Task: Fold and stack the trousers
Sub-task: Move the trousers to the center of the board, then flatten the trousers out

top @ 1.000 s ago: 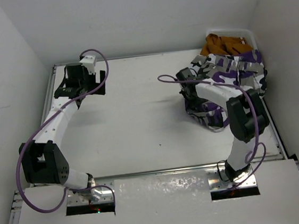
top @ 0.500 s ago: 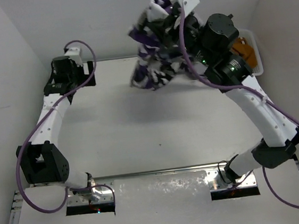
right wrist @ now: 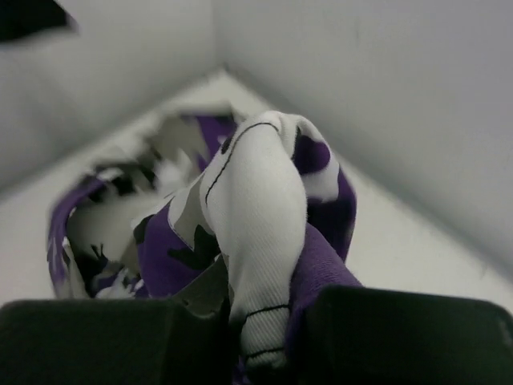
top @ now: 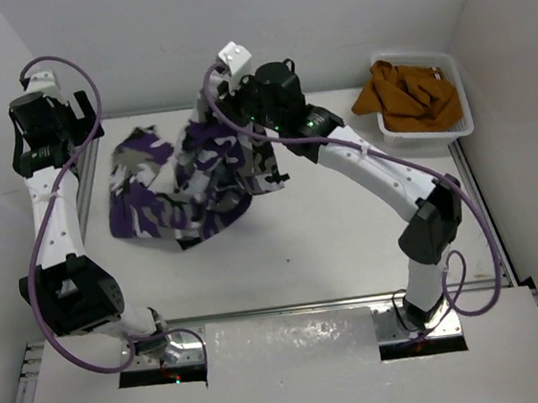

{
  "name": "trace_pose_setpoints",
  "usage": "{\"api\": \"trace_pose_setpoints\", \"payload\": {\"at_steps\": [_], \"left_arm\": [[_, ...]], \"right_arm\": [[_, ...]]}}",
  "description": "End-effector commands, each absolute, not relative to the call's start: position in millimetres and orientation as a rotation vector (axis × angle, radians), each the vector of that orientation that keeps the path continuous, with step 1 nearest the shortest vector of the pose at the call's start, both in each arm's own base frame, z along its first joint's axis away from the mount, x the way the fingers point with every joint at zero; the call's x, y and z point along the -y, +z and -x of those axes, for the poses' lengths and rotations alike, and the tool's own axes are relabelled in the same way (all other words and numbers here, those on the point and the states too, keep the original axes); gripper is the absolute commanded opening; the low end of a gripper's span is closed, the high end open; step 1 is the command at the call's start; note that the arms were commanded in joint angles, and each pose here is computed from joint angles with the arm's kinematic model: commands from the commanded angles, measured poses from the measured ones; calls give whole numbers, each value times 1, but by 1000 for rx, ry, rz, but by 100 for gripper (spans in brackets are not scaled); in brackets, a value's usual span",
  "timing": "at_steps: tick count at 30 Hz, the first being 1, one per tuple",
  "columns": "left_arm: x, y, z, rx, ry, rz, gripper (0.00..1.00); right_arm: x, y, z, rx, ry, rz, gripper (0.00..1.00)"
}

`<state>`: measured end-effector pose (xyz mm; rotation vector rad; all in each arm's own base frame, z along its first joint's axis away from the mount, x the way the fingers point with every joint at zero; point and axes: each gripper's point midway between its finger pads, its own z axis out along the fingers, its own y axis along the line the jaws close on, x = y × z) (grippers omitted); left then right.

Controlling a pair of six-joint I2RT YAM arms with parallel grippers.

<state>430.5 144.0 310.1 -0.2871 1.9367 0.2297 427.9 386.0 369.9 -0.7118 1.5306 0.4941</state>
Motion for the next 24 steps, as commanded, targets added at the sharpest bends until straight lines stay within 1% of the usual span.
{"api": "trace_pose_setpoints", "payload": {"at_steps": [1, 2, 3, 4, 5, 6, 7, 8, 9, 10, 11, 13, 14, 16, 17, 18, 19, 20, 21, 22, 23, 24], "left_arm": [[-137, 331, -435, -1902, 218, 178, 96], [-133, 323, -436, -1924, 198, 150, 95], [-130, 316, -437, -1941, 182, 127, 94], [-128, 309, -438, -1958, 173, 104, 94], [-125, 293, -438, -1999, 149, 92, 92], [-122, 283, -437, -2026, 136, 76, 91], [-119, 275, -437, -2052, 132, 41, 90], [-118, 262, -433, -2098, 135, 29, 90], [-119, 246, -430, -2145, 141, 23, 90], [-121, 236, -426, -2182, 158, 5, 90], [-127, 217, -417, -2254, 200, 22, 90], [-141, 197, -403, -2339, 291, 12, 91], [-143, 181, -396, -2385, 296, 6, 93], [-161, 165, -381, -2442, 359, 41, 94], [-166, 153, -374, -2478, 355, 58, 95], [-172, 147, -370, -2494, 355, 87, 95], [-184, 135, -363, -2522, 343, 140, 95], [-190, 128, -361, -2533, 342, 165, 95], [-198, 122, -357, -2549, 342, 204, 95], [-204, 109, -357, -2580, 356, 222, 95], [-208, 103, -357, -2595, 368, 242, 96], [-211, 97, -357, -2606, 368, 265, 96]], "right_arm": [[-312, 368, -476, -1674, 504, 449, 2], [-303, 356, -486, -1748, 544, 404, 14], [-282, 336, -504, -1818, 520, 384, 33], [-278, 270, -512, -2003, 491, 424, 55], [-268, 272, -525, -2012, 412, 459, 94], [-249, 253, -537, -2079, 321, 436, 99], [-226, 202, -539, -2247, 189, 404, 99], [-221, 209, -542, -2263, 212, 317, 99], [-204, 201, -543, -2309, 234, 236, 99], [-205, 222, -540, -2265, 303, 198, 99], [-198, 191, -527, -2329, 302, 160, 99], [-196, 198, -522, -2258, 316, 162, 98], [-188, 192, -503, -2284, 306, 171, 94], [-180, 183, -484, -2333, 276, 180, 34], [-172, 171, -470, -2376, 245, 170, 8], [-170, 161, -460, -2408, 250, 165, 3], [-169, 134, -443, -2466, 268, 154, 12], [-171, 131, -436, -2463, 302, 140, 26], [-175, 124, -436, -2445, 345, 116, 45], [-171, 98, -421, -2500, 360, 53, 56], [-170, 92, -421, -2501, 367, 19, 66], [-168, 80, -421, -2516, 363, -20, 69]]}}
